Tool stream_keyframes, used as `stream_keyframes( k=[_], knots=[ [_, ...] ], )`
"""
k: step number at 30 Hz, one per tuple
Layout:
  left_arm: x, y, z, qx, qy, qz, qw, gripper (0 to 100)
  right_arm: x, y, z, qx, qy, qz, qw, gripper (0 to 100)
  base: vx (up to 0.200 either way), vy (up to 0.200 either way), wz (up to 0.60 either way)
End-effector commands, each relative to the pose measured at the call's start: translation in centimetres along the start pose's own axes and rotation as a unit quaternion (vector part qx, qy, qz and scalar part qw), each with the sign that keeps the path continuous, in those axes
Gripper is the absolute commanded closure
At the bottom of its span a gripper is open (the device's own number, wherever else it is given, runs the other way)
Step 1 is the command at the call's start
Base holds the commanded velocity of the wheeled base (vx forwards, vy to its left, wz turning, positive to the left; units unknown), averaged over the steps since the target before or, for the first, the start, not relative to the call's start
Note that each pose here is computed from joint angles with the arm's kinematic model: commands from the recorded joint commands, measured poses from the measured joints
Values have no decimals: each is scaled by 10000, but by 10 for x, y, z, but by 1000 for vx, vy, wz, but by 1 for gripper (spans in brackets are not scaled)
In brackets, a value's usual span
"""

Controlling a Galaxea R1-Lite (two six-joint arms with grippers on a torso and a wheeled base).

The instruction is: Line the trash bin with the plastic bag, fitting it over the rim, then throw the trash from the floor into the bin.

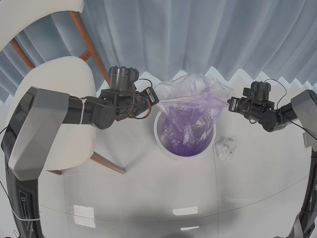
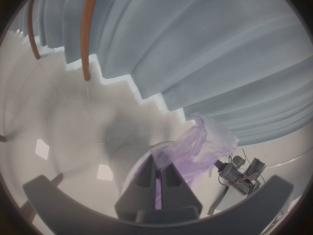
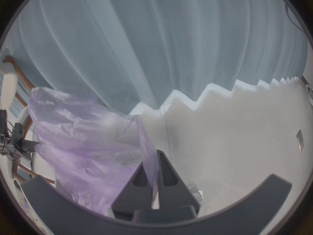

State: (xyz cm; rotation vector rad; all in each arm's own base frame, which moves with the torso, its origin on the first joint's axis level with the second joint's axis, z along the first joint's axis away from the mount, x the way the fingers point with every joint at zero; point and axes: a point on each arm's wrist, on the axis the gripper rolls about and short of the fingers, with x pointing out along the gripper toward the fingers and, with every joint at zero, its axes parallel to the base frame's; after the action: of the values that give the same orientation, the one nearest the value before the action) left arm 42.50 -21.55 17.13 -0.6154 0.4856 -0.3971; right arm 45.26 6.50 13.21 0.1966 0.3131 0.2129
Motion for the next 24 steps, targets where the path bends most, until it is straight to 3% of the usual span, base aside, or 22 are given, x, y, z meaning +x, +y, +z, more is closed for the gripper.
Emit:
stream_keyframes(
  k=[1, 10, 14, 20, 24],
  knots=[
    [3, 18, 2, -103, 130, 341, 9993, 100, 19, -25, -24, 32, 386, -244, 9990, 100, 0, 0, 0],
    [-24, 8, -11, -65, 713, 652, 9953, 100, 4, -28, -47, 103, 947, -207, 9952, 100, 0, 0, 0],
    [-26, 12, -22, -67, 939, 798, 9924, 100, -6, -17, -61, 109, 1252, 42, 9921, 100, 0, 0, 0],
    [-36, 9, -38, -1, 1202, 846, 9891, 100, -26, 3, -62, 89, 1366, 238, 9903, 100, 0, 0, 0],
    [-45, 12, -62, 172, 1547, 989, 9828, 100, -48, 17, -67, 35, 1539, 405, 9873, 100, 0, 0, 0]
  ],
)
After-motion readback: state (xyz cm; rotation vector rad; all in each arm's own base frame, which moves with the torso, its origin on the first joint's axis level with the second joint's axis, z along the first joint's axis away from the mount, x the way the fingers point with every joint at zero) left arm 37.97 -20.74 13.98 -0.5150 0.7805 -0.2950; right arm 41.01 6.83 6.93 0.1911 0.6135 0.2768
